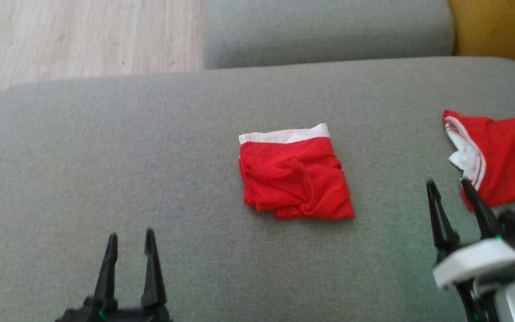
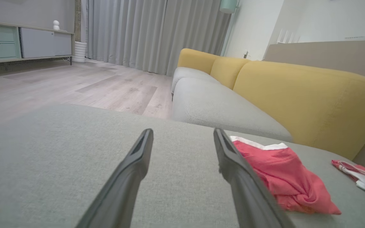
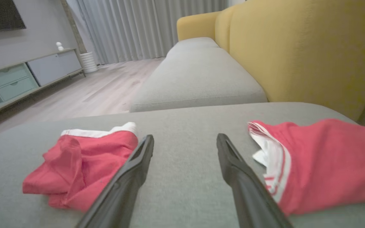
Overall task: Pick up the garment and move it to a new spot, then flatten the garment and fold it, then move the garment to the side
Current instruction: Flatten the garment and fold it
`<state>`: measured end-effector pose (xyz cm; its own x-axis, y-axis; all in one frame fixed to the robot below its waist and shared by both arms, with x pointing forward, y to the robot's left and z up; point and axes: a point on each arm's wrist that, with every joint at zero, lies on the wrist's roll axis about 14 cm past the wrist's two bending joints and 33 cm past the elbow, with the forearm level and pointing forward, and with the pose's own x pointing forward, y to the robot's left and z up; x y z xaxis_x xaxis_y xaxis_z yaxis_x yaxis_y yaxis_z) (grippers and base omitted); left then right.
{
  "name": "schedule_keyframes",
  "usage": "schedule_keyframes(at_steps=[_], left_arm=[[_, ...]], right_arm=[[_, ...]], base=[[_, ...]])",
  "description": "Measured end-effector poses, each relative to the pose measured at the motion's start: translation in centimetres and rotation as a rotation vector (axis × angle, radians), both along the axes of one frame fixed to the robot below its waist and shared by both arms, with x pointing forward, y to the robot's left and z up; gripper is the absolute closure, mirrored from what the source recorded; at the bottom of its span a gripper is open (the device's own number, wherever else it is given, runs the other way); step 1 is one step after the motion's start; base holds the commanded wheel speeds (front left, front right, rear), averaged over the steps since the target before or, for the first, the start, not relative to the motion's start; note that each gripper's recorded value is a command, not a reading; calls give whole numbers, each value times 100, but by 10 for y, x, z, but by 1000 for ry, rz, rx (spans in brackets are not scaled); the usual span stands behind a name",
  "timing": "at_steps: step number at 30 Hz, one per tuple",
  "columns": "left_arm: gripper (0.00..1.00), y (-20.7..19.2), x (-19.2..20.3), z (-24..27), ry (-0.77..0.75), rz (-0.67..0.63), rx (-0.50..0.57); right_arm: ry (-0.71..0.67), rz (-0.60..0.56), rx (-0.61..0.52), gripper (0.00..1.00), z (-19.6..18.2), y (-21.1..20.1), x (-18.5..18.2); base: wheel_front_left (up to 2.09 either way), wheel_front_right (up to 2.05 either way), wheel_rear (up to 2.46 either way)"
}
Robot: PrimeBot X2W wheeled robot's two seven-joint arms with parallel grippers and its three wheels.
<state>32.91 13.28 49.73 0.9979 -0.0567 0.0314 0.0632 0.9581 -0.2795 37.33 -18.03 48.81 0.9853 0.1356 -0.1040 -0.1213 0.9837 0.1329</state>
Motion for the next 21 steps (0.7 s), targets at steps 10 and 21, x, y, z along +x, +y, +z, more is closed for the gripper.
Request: schedule_keyframes(at_steps=[10,21], left_arm=[[0,7,-20,-17,51,-3,33],[0,11,-19,-29,92,7,38]], right_arm=[[32,-62,-3,0,-13,-15,-29],[38,22,11,100,-11,13,0]], base=[[0,0,0],[0,0,0]])
